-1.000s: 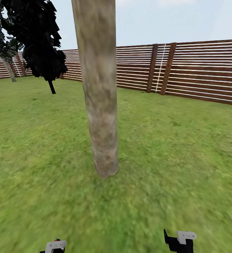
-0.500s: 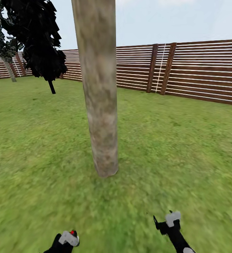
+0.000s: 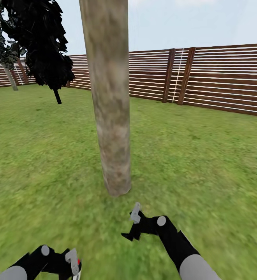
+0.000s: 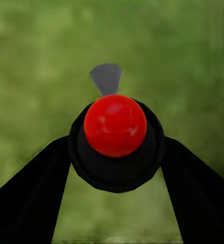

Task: In the garden, pick up the pesticide atomizer on the floor and spray pesticide onto both trees until each tree trunk is fully covered.

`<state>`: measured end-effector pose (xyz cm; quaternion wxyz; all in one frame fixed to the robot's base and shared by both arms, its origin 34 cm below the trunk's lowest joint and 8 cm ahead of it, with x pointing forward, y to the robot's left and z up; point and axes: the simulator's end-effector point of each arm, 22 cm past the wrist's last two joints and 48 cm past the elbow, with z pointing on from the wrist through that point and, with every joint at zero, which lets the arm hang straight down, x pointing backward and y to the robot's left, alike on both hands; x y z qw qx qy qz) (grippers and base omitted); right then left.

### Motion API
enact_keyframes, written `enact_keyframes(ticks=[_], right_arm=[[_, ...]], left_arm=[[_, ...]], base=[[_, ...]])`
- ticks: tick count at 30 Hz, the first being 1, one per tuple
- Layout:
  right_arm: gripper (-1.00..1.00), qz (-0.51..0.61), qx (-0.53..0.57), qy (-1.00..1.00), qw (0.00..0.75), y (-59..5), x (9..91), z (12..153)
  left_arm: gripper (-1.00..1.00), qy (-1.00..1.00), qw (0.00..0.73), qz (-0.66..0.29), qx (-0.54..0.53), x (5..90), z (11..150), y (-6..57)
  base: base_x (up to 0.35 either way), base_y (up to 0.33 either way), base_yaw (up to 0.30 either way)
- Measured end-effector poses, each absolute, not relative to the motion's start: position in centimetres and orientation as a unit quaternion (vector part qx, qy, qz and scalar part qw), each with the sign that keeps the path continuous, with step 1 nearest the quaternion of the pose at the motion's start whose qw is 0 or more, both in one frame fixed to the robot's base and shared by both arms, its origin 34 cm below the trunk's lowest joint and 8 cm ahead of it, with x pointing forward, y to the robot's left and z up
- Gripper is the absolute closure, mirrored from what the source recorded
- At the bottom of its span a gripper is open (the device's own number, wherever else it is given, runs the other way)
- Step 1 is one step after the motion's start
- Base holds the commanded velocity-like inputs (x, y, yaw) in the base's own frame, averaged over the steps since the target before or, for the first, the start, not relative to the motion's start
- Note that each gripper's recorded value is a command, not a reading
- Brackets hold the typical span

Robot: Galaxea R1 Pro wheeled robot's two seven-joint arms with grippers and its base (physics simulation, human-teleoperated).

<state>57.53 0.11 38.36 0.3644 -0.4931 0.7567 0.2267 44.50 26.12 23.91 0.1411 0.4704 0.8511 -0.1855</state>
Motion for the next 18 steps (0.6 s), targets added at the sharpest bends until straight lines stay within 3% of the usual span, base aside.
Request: enact_keyframes(ticks=[6, 7, 11, 18], right_arm=[[-1.0, 0.285, -0.599, 0.69, 0.288, 3.5, 54.5, 41.0], [1.0, 0.29, -0.609, 0.686, 0.273, 3.7, 54.1, 41.3], [1.0, 0.289, -0.606, 0.703, 0.234, 3.5, 53.9, 41.3], [1.0, 0.281, -0.603, 0.708, 0.237, 3.6, 55.4, 43.3]], left_arm=[[1.0, 0.817, 0.113, -0.233, 0.515, 45.6, 26.7, 24.9], [1.0, 0.812, 0.117, -0.234, 0.521, 46.1, 27.2, 24.7], [1.0, 0.798, 0.119, -0.246, 0.536, 46.6, 28.2, 23.9], [1.0, 0.791, 0.129, -0.251, 0.542, 47.3, 28.7, 22.6]], base=[[0.0, 0.0, 0.0], [0.0, 0.0, 0.0], [0.0, 0.0, 0.0], [0.0, 0.0, 0.0]])
